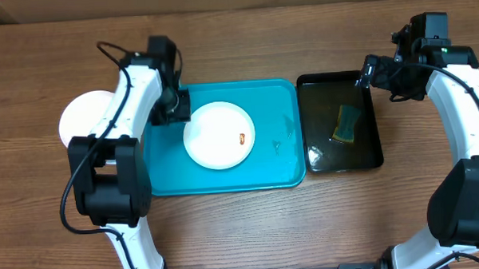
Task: Clean dirty plates on tray and stack at the side
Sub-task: 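Move left gripper to the remaining white plate and grip its rim, then reach right gripper into the black tray toward the sponge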
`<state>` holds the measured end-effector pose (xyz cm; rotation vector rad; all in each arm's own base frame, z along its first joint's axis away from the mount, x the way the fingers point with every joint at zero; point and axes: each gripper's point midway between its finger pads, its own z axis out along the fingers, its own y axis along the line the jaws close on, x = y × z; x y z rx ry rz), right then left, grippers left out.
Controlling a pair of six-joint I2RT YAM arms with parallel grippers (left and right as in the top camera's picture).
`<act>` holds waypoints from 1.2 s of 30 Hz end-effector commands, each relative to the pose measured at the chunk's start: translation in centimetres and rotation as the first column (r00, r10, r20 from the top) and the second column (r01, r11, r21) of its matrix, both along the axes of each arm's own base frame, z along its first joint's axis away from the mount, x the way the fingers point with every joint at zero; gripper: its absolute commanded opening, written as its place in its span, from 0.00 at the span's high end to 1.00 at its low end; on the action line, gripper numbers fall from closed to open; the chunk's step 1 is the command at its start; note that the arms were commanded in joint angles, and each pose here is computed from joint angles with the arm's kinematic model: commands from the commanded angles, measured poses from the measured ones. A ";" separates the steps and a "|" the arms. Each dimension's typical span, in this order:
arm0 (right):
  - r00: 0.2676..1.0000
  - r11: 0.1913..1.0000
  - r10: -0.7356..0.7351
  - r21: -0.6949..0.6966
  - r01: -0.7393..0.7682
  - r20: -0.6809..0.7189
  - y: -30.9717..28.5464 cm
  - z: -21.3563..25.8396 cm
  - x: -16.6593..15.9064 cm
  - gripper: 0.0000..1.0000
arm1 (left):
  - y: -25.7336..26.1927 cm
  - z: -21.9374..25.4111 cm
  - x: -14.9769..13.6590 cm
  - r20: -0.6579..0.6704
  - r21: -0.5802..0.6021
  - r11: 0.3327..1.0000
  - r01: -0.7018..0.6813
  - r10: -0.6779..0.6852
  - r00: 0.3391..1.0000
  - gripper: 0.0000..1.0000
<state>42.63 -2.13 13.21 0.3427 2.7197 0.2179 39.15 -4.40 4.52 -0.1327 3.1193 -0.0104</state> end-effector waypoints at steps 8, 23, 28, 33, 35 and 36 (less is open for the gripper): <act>0.999 0.998 0.019 0.056 -0.021 0.033 1.1 1.3 0.3 0.00 | -2.9 -3.0 -2.1 -0.046 -0.112 0.993 0.033 -0.038 0.998 0.61; 0.977 0.982 0.141 0.149 -0.118 -0.158 6.4 -0.3 -4.6 0.26 | -3.1 -5.2 -4.3 -0.106 -0.116 0.992 -0.056 0.044 0.993 0.73; 0.974 0.988 0.065 -0.121 -0.093 -0.218 6.1 -2.2 -5.6 0.21 | -3.7 -5.1 -4.5 -0.118 -0.155 0.986 -0.059 0.041 0.992 0.60; 0.978 0.972 -0.020 -0.235 -0.030 -0.207 5.7 -4.6 -6.0 0.19 | -3.8 -5.1 -4.5 -0.120 -0.158 0.986 -0.059 0.040 0.992 0.51; 0.976 0.973 -0.051 -0.232 0.000 -0.213 5.5 -6.0 -6.5 0.19 | -3.8 -5.1 -4.5 -0.120 -0.158 0.986 -0.052 0.033 0.992 0.49; 0.975 0.973 -0.065 -0.229 0.015 -0.210 5.4 -6.7 -6.6 0.19 | -3.8 -5.1 -4.5 -0.120 -0.158 0.986 -0.052 0.033 0.992 0.49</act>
